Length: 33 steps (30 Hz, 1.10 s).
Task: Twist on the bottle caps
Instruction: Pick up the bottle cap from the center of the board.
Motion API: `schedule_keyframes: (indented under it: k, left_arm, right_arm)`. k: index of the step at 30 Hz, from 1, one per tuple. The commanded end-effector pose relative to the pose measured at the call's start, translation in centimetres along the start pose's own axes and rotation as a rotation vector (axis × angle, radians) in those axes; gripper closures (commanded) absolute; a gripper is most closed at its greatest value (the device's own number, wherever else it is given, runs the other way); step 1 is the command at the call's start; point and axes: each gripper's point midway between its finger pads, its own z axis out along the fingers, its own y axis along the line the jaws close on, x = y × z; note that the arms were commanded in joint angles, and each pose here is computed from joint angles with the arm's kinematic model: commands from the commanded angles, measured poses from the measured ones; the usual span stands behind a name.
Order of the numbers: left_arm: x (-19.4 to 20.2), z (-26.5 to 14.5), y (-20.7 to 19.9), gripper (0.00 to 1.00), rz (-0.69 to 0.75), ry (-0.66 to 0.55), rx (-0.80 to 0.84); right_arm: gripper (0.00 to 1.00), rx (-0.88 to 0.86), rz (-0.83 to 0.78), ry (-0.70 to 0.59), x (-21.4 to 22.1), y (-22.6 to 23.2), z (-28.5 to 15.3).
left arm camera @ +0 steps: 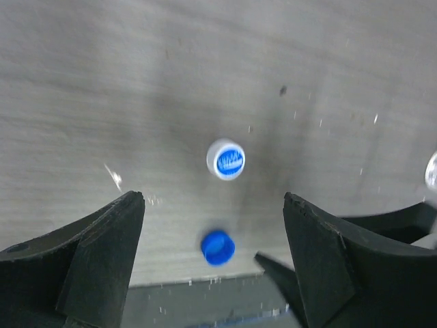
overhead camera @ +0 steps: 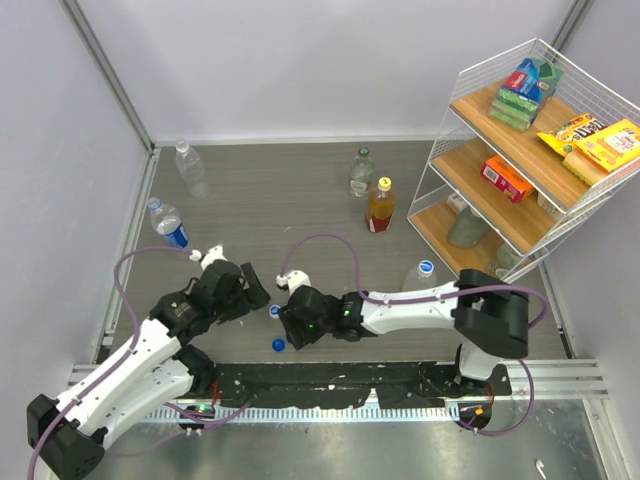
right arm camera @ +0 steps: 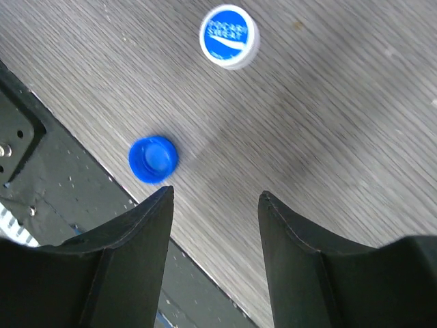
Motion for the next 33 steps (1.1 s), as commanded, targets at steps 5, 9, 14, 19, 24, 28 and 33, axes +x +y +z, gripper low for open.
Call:
schedule_keyframes:
  k: [5, 9, 14, 19, 24, 28, 33]
  left_arm:
    - [7.9, -2.5, 0.1, 0.25, -0.063, 0.355, 0.127]
    - [10.1, -2.5, -0.5, 0.3, -0.078, 0.446, 0.208]
    - [10.8, -1.8, -0.5, 0.34, -0.054, 0.479, 0.203]
    - [10.4, -1.0, -1.6, 0.42, -0.041, 0.483, 0.211]
    - [10.9, -0.2, -1.1, 0.49, -0.003, 0.508, 0.169]
    - [11.0, 0.4, -1.1, 0.52, 0.001, 0.509, 0.153]
    - [11.1, 0.9, -1.3, 0.59, 0.016, 0.517, 0.137]
  right_arm:
    - [0.42, 0.055, 0.08, -0.137, -2.2, -2.5, -4.7]
    - [0.42, 0.049, 0.074, -0.139, -2.6, -2.5, -4.5]
    - [0.42, 0.039, 0.083, -0.133, -2.8, -2.7, -3.8]
    - [0.42, 0.038, 0.092, -0.127, -2.6, -2.9, -3.6]
    - [0.43, 0.046, 0.108, -0.122, -2.3, -3.6, -3.5]
    - [0.43, 0.046, 0.118, -0.123, -2.3, -3.9, -3.4]
    - [0.43, 0.032, 0.12, -0.117, -2.3, -3.8, -3.2]
